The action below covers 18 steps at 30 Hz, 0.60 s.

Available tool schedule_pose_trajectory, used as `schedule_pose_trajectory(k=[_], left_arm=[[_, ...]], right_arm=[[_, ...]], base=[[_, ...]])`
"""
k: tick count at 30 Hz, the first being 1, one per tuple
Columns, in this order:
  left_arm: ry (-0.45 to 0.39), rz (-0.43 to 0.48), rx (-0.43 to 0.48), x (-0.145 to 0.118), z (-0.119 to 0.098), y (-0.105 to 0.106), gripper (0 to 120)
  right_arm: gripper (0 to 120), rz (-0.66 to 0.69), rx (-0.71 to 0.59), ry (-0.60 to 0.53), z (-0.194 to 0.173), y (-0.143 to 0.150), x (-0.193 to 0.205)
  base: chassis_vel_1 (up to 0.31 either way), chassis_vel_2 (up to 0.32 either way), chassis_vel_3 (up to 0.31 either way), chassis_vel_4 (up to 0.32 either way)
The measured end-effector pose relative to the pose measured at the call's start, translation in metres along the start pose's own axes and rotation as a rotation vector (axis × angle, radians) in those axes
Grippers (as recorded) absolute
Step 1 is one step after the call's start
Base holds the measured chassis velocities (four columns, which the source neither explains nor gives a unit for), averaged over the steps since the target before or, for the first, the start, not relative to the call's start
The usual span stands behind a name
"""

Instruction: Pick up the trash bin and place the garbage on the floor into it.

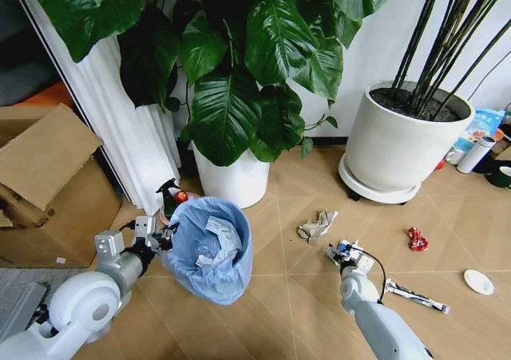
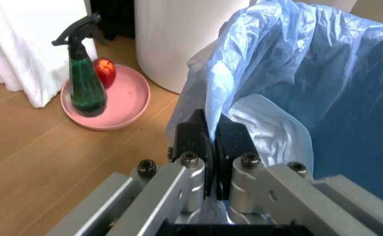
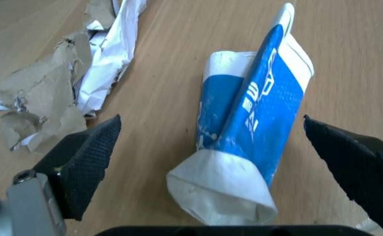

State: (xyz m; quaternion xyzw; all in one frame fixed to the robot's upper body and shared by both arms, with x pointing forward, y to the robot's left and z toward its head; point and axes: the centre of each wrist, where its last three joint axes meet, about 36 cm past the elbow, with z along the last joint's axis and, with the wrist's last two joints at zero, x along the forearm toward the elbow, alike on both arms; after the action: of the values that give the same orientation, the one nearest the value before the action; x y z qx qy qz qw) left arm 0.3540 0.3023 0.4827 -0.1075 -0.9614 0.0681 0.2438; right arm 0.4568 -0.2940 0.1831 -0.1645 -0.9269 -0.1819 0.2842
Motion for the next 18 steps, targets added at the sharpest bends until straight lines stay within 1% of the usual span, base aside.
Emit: schedule_pose_trajectory(k=[1, 2, 3, 4, 7, 8, 9, 12, 13, 14, 15, 16, 18], left_arm=[[0.000, 0.000, 0.000, 0.0000, -0.0001, 0.0000, 0], [0.000, 0.000, 0.000, -0.0001, 0.0000, 0.0000, 0], [0.000, 0.000, 0.000, -0.0001, 0.0000, 0.0000, 0], [0.000, 0.000, 0.000, -0.0001, 0.0001, -0.0001, 0], [0.001, 0.000, 0.001, -0.0003, 0.0004, -0.0002, 0], [0.001, 0.000, 0.001, -0.0003, 0.0004, -0.0002, 0], [0.001, 0.000, 0.002, -0.0003, 0.0005, -0.0003, 0], [0.001, -0.001, 0.002, -0.0008, 0.0009, 0.0000, 0], [0.001, -0.001, 0.002, -0.0008, 0.0009, 0.0000, 0], [0.001, -0.001, 0.002, -0.0009, 0.0010, -0.0001, 0], [0.001, 0.000, 0.002, -0.0010, 0.0010, -0.0003, 0], [0.001, 0.000, 0.002, -0.0010, 0.0010, -0.0003, 0], [0.001, 0.000, 0.002, -0.0011, 0.0011, -0.0004, 0]], right_arm=[[99, 0.000, -0.002, -0.001, -0.0007, 0.0004, -0.0015], [95, 0.001, -0.004, -0.003, -0.0013, 0.0008, -0.0028], [95, 0.001, -0.004, -0.003, -0.0013, 0.0008, -0.0028], [89, 0.000, -0.005, -0.005, -0.0019, 0.0008, -0.0039], [77, -0.002, -0.005, -0.007, -0.0026, 0.0006, -0.0045], [77, -0.002, -0.005, -0.007, -0.0026, 0.0006, -0.0045], [74, -0.002, -0.005, -0.007, -0.0029, 0.0002, -0.0045], [59, -0.005, -0.005, -0.010, -0.0041, -0.0005, -0.0033], [59, -0.005, -0.005, -0.010, -0.0041, -0.0005, -0.0033], [53, -0.006, -0.005, -0.012, -0.0047, -0.0007, -0.0024], [50, -0.006, -0.004, -0.012, -0.0050, -0.0012, -0.0018], [50, -0.006, -0.004, -0.012, -0.0050, -0.0012, -0.0018], [38, -0.006, -0.003, -0.012, -0.0050, -0.0025, -0.0001]], base=[[0.000, 0.000, 0.000, 0.000], [0.000, 0.000, 0.000, 0.000], [0.000, 0.000, 0.000, 0.000], [0.000, 0.000, 0.000, 0.000], [0.000, 0.000, 0.000, 0.000], [0.000, 0.000, 0.000, 0.000], [0.000, 0.000, 0.000, 0.000], [0.000, 0.000, 0.000, 0.000], [0.000, 0.000, 0.000, 0.000], [0.000, 0.000, 0.000, 0.000], [0.000, 0.000, 0.000, 0.000], [0.000, 0.000, 0.000, 0.000], [0.000, 0.000, 0.000, 0.000]])
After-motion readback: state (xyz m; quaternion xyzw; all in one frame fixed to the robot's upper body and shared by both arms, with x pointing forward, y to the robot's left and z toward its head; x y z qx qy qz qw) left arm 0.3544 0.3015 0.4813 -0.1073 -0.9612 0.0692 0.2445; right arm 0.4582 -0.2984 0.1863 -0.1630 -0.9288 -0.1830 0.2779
